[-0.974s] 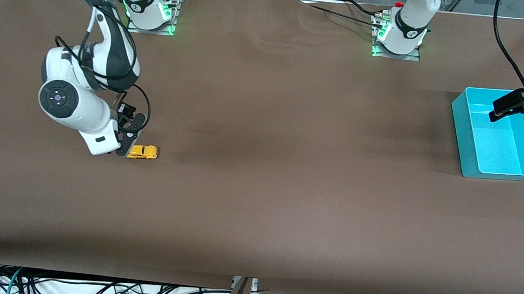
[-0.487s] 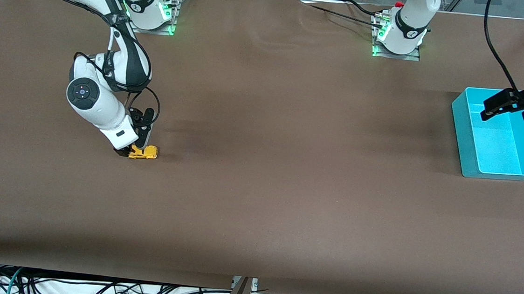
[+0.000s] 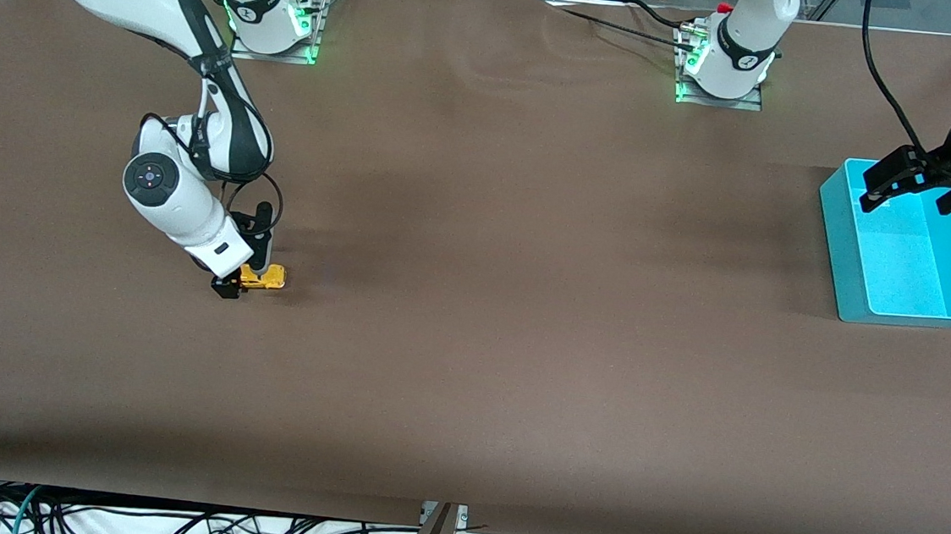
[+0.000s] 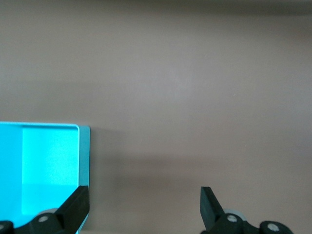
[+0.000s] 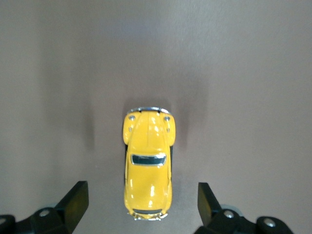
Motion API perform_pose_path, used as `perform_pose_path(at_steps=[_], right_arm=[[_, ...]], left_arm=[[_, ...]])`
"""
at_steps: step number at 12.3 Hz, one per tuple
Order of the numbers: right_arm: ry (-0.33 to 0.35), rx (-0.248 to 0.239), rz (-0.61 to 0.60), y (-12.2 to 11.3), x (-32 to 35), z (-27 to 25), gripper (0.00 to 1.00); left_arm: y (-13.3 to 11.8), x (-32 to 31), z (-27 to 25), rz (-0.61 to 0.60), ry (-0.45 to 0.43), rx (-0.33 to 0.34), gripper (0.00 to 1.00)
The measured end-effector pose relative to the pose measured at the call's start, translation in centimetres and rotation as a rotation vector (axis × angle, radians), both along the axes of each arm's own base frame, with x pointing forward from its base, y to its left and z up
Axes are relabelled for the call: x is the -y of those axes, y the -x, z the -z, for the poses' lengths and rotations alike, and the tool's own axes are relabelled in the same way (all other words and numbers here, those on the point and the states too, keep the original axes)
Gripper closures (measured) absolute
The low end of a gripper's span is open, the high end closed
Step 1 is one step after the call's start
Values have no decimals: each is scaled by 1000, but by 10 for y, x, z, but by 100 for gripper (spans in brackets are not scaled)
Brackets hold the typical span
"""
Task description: Wind and store yellow beetle car
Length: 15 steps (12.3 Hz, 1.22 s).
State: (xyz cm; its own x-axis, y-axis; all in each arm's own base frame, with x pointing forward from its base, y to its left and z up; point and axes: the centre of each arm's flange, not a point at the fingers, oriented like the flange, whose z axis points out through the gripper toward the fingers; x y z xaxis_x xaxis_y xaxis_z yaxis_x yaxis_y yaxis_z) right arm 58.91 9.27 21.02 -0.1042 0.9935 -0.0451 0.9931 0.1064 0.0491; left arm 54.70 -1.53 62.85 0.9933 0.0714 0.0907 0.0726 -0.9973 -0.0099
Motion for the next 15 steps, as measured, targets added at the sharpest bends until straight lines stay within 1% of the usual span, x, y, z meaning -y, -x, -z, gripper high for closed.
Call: perform_pose_path(at_steps=[1,2,3,4,5,6,7,8,10,11,15], right_arm=[[-1,3,-7,0,1,3,2],[-1,5,-11,-1,1,5,6],[-2,7,-14,-1,0,4,6],[-3,9,-16,-1,-1,4,13],[-3,10,-17,-1,-2,3,14],[-3,10,-18,-1,-2,3,18],[-3,10,-18,-1,-3,4,18],[-3,10,-20,-1,-3,4,30],[-4,9,-23,-1,-5,4,59],[-4,10,-23,-1,-5,3,61],[-4,10,-25,-1,-6,3,61]], left_arm=[[-8,1,-3,4,3,10,0],[-15,1,-2,5,7,9,0],[-21,1,3,5,9,-1,0],[-24,0,7,5,11,-15,0],[-24,0,10,4,11,-30,0],[-23,0,9,4,11,-38,0],[-23,0,6,5,11,-38,0],[-22,1,3,5,11,-36,0],[-22,1,2,5,11,-35,0],[-22,1,2,6,11,-36,0],[-20,12,3,25,9,-53,0]])
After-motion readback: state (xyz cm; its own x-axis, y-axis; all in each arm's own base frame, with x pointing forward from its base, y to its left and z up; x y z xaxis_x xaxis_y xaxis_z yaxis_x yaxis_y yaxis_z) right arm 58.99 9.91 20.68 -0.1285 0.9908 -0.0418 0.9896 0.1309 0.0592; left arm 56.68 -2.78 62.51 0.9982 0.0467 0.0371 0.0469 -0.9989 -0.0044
